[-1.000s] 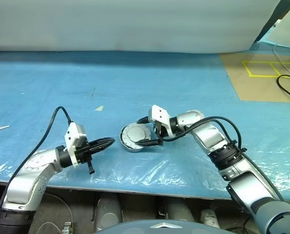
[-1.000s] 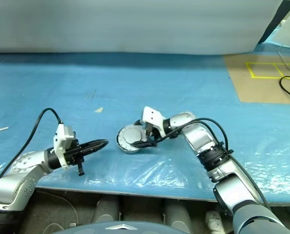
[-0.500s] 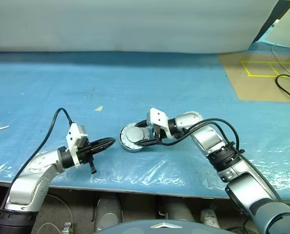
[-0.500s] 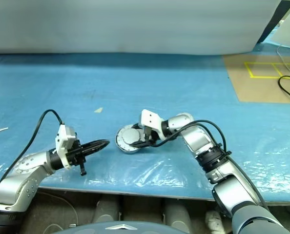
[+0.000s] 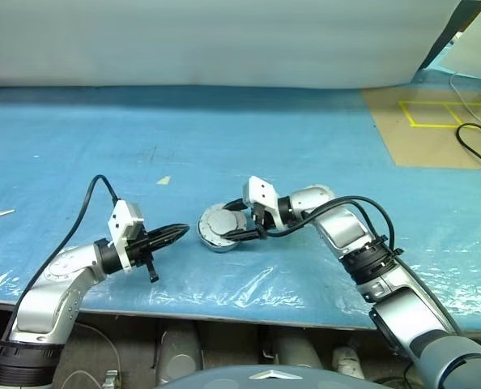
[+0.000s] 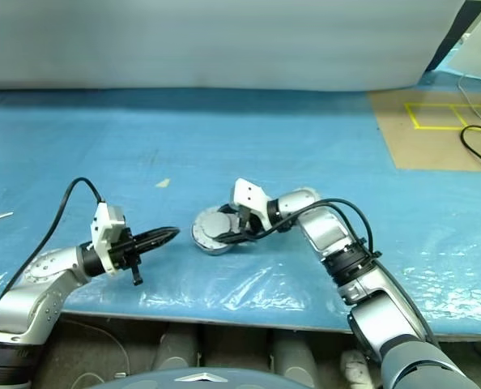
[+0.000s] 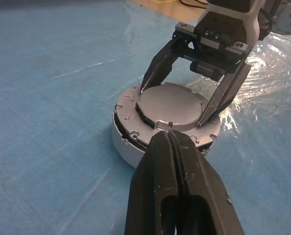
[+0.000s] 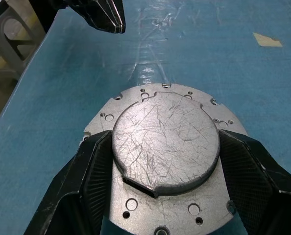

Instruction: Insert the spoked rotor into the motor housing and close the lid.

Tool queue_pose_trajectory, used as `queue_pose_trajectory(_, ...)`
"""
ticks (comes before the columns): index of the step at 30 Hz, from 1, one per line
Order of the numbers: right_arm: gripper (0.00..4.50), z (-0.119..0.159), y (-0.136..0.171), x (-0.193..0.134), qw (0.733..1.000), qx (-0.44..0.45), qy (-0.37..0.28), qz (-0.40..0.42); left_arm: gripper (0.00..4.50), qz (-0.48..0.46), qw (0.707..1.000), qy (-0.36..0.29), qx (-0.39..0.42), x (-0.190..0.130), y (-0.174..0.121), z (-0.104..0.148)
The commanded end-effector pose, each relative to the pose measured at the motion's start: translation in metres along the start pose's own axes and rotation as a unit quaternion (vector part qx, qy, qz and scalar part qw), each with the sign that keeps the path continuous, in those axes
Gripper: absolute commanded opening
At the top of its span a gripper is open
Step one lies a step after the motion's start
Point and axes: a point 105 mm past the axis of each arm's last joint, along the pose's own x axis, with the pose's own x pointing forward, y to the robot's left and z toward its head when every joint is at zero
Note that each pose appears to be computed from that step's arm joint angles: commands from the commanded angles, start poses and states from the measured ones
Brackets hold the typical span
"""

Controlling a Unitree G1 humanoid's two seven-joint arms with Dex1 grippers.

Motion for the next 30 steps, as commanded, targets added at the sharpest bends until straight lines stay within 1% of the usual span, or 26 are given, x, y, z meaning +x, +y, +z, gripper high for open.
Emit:
queue_pose_trajectory(1,2.99,0.015,-0.001,0.003,1.0,-0.022,-0.016,-0.003,0.0,0.007,1.0,-0.008,0.02,-0.003,0.003,0.008)
queue_pose_trajectory(7,2.99,0.014,0.0,0.008,1.0,-0.026,-0.012,-0.006,0.0,0.006,1.0,-0.009,0.015,-0.001,0.0,0.007)
queue_pose_trajectory(13,2.99,0.0,-0.002,-0.001,1.0,-0.019,0.007,-0.005,0.0,0.004,1.0,-0.009,0.016,0.0,-0.001,0.007)
queue_pose_trajectory(18,2.99,0.005,-0.003,-0.005,1.0,-0.015,-0.001,0.001,0.0,0.001,1.0,-0.01,0.014,0.002,-0.003,0.007)
queue_pose_trajectory(23,2.99,0.005,0.0,0.002,1.0,-0.014,-0.003,0.001,0.0,-0.001,1.0,-0.012,0.014,0.005,-0.003,0.008)
queue_pose_trajectory(30,2.99,0.025,-0.004,0.001,0.999,0.016,-0.043,0.0,0.0,-0.001,1.0,-0.011,0.015,0.004,-0.003,0.008)
